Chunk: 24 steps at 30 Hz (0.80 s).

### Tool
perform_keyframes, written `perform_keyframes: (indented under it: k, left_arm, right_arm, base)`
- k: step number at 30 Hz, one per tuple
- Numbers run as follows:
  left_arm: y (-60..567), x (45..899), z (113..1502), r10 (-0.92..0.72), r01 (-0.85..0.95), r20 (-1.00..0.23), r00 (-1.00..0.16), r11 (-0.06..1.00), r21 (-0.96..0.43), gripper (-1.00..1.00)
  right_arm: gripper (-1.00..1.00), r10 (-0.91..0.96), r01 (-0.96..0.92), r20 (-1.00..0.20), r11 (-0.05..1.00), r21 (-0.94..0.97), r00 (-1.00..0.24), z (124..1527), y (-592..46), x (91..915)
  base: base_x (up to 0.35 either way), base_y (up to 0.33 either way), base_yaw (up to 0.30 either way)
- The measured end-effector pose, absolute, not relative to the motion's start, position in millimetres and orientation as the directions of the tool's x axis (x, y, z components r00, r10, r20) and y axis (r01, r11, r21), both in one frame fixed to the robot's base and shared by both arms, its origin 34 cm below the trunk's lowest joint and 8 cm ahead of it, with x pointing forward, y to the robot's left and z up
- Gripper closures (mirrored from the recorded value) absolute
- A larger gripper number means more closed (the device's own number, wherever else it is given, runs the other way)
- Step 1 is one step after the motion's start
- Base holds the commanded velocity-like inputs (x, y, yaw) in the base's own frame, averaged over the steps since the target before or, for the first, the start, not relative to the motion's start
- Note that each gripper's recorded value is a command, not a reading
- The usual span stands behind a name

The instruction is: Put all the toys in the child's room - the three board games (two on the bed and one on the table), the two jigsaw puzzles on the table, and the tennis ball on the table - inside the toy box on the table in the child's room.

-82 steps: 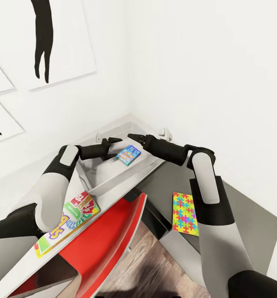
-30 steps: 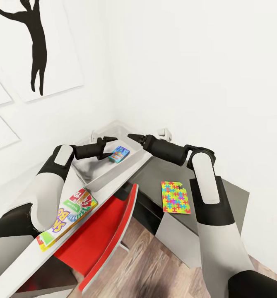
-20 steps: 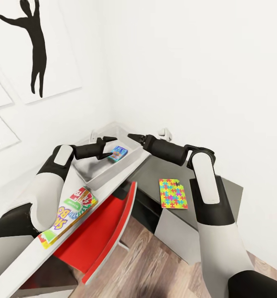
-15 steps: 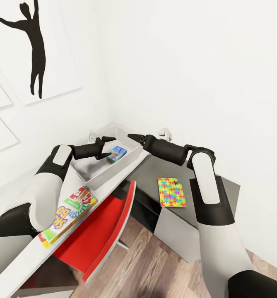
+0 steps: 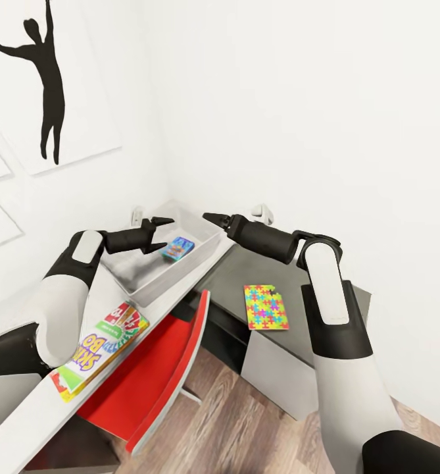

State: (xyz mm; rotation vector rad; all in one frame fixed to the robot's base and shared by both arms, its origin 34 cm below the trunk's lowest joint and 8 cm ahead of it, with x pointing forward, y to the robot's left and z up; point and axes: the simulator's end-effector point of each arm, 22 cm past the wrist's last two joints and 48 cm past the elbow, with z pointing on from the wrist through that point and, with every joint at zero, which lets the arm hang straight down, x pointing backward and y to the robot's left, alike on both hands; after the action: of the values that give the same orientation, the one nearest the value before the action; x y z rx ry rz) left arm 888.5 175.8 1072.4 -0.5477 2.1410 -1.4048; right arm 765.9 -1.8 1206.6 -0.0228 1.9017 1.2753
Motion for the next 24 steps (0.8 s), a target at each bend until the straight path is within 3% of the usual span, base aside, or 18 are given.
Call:
perform_keyframes:
  k: [24]
  left_arm:
    - [241.2, 888.8, 1113.8, -0.637, -0.004, -0.261, -0.725, 0.382, -0.924, -1.0]
  right_arm:
    - [-1.0, 0.404, -0.457, -0.655, 0.486, 0.745, -0.638, 1228.1, -1.8, 756.9]
  base:
    - [0.0, 0.0, -0.09]
